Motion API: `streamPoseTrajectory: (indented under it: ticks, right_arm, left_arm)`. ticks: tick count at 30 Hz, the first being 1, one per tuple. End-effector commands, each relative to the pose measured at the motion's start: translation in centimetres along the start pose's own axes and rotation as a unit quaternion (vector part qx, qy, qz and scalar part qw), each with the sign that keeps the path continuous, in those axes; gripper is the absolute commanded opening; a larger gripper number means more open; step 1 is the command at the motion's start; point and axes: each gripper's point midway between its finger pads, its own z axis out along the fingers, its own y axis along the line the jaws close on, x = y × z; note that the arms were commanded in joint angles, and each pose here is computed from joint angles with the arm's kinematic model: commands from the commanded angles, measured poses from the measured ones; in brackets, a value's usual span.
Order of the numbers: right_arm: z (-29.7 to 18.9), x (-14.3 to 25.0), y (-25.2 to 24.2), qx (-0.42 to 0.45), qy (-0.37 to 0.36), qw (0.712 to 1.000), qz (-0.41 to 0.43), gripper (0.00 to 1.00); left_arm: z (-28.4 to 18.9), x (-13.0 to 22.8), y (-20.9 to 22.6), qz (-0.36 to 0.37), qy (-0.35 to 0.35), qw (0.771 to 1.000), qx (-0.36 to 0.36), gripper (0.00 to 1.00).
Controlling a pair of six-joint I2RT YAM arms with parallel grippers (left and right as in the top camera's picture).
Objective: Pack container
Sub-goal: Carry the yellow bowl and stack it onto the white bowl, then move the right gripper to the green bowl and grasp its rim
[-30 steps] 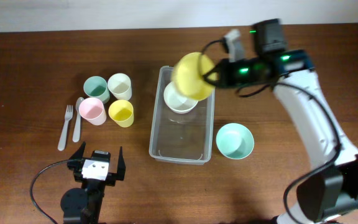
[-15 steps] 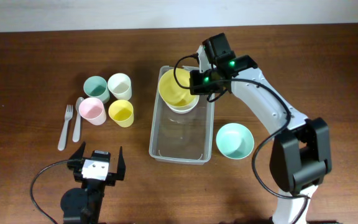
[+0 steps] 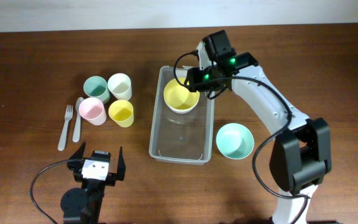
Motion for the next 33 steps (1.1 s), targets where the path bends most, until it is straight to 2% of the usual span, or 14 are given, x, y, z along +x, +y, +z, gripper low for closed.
streamPoseTrajectory:
  ticks: [1, 7, 10, 13, 19, 22, 28, 33]
  right_arm:
    - [-8.9, -3.0, 3.0, -0.024, -0.077, 0.996, -0.03, 0.51]
    - [-17.1, 0.2, -1.1, 0.08, -0.074, 0.994, 0.018, 0.53]
    - [-19.7, 3.6, -4.8, 0.14, -0.032, 0.988, 0.064, 0.54]
    - [-20.2, 6.7, -8.3, 0.177, 0.025, 0.977, 0.115, 0.54]
    - [-16.9, 12.5, -12.3, 0.194, 0.122, 0.955, 0.188, 0.54]
    - [-12.8, 15.8, -12.6, 0.154, 0.165, 0.952, 0.208, 0.54]
    - [-7.6, 21.2, -13.7, 0.128, 0.204, 0.941, 0.235, 0.52]
    - [-5.6, 23.0, -14.6, 0.131, 0.199, 0.94, 0.246, 0.52]
  left_arm:
    - [0.0, 0.1, -0.3, 0.005, -0.003, 1.0, 0.008, 1.0]
    - [0.0, 0.1, -0.3, 0.004, -0.003, 1.0, 0.008, 1.0]
    - [0.0, 0.1, -0.3, 0.005, -0.003, 1.0, 0.008, 1.0]
    - [0.0, 0.1, -0.3, 0.005, -0.003, 1.0, 0.008, 1.0]
    - [0.0, 0.1, -0.3, 0.004, -0.003, 1.0, 0.008, 1.0]
    - [0.0, 0.1, -0.3, 0.005, -0.003, 1.0, 0.008, 1.0]
    - [0.0, 0.1, -0.3, 0.004, -0.003, 1.0, 0.008, 1.0]
    - [0.0, 0.1, -0.3, 0.005, -0.003, 1.0, 0.008, 1.0]
